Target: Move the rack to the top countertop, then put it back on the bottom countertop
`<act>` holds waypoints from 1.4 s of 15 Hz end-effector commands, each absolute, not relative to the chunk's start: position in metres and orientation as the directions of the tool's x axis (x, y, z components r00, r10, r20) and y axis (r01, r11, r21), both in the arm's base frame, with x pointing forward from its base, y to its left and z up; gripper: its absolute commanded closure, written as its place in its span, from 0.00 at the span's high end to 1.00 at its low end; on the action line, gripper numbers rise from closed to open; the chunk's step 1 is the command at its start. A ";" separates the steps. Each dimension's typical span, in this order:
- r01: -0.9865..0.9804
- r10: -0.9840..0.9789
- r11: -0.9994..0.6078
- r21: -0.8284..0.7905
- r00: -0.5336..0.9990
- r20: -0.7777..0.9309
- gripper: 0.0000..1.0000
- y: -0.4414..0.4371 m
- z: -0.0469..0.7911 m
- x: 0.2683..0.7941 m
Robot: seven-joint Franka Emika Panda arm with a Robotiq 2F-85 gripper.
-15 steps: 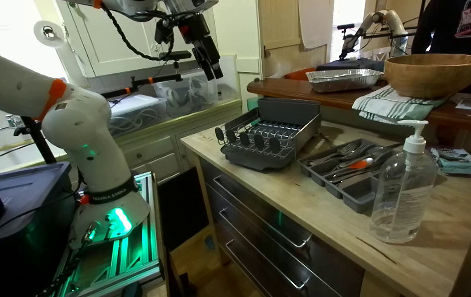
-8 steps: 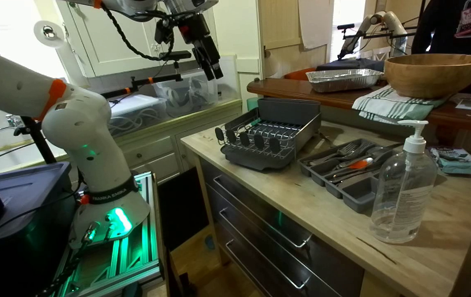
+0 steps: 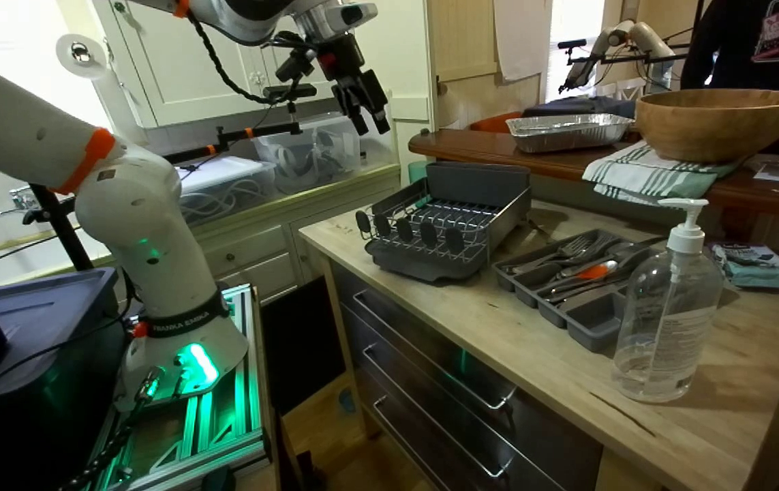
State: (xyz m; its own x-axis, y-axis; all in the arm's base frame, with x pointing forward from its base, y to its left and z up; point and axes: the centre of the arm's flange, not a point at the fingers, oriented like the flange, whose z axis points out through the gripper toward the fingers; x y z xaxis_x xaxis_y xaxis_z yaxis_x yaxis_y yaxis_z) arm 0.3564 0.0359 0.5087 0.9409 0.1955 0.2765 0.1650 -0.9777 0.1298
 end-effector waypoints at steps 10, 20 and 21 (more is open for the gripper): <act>0.370 0.366 -0.929 -0.025 0.925 0.103 1.00 0.025 0.423 0.462; 0.447 0.448 -0.894 0.042 0.883 0.141 1.00 0.071 0.380 0.523; 0.451 0.452 -0.892 0.042 0.883 0.126 1.00 0.076 0.372 0.528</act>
State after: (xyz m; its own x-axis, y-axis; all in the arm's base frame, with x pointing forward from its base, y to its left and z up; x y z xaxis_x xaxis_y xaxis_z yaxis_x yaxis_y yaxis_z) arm 0.4872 0.0597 0.4028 0.8799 0.4465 0.1627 0.4487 -0.8933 0.0245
